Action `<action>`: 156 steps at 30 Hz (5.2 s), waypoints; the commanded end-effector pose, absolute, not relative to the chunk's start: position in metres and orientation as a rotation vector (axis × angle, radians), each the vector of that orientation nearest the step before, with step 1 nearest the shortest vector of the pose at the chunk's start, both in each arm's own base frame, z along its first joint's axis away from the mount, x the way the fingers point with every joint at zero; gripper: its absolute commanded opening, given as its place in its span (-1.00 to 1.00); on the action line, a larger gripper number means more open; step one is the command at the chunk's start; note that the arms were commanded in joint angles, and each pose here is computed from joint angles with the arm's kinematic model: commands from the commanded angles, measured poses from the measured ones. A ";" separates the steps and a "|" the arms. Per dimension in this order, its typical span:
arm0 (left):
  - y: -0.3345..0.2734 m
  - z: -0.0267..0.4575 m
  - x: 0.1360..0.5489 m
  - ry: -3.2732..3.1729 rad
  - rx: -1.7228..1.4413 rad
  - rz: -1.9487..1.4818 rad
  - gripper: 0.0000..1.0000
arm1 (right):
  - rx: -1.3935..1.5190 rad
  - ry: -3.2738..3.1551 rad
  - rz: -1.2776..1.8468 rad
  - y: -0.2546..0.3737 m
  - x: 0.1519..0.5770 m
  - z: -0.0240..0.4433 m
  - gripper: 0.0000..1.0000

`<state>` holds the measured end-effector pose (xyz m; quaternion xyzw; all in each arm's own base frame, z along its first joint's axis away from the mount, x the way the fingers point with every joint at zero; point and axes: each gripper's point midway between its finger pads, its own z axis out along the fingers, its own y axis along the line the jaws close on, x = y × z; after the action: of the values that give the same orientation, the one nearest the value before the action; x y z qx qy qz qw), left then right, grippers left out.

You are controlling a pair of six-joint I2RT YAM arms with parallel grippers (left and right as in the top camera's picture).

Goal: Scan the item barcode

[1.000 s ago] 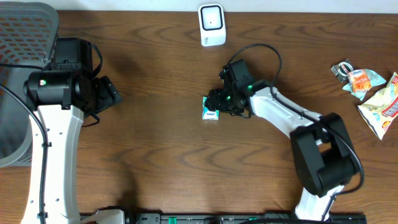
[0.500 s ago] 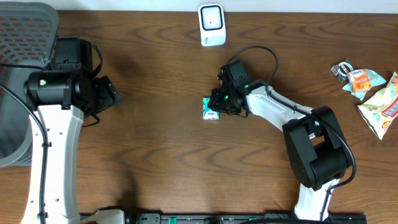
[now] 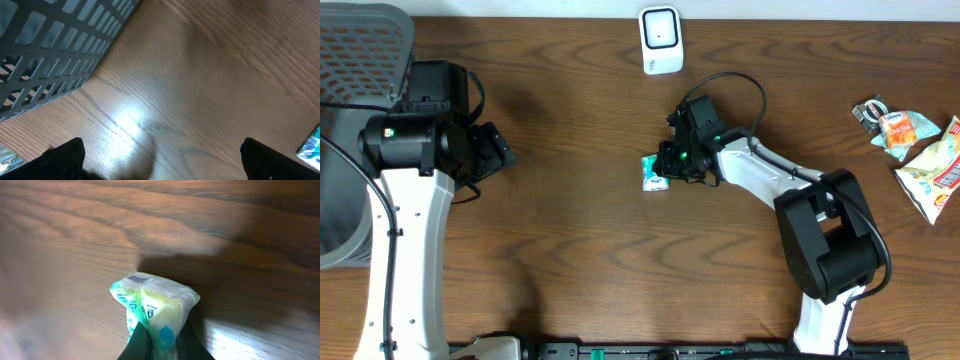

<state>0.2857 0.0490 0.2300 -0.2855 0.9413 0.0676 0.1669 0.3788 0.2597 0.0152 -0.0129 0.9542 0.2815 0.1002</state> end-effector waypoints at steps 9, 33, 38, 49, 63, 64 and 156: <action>0.052 0.230 0.286 2.673 -0.832 0.206 0.96 | -0.350 2.606 1.521 0.265 0.364 0.064 -0.98; 0.052 0.230 0.286 2.673 -0.832 0.206 0.95 | -0.691 2.000 2.084 0.250 0.341 0.147 -0.98; 0.052 0.230 0.286 2.673 -0.832 0.206 0.96 | -0.691 2.000 2.084 0.250 0.341 0.147 -0.98; 0.052 0.230 0.286 2.673 -0.832 0.206 0.96 | -0.697 1.979 2.061 0.246 0.348 0.148 -0.98; 0.052 0.230 0.286 2.673 -0.832 0.206 0.95 | -0.629 1.976 2.028 0.226 0.366 0.151 -0.98; 0.052 0.230 0.286 2.673 -0.832 0.206 0.95 | -0.630 1.976 2.029 0.226 0.366 0.151 -0.98; 0.052 0.230 0.286 2.673 -0.832 0.206 0.96 | -0.813 1.845 1.944 0.232 0.323 0.247 -0.98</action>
<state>0.2858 0.0491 0.2300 -0.2856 0.9412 0.0676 0.1671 0.3389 0.2288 0.2178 -0.2412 0.6763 0.6816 0.1407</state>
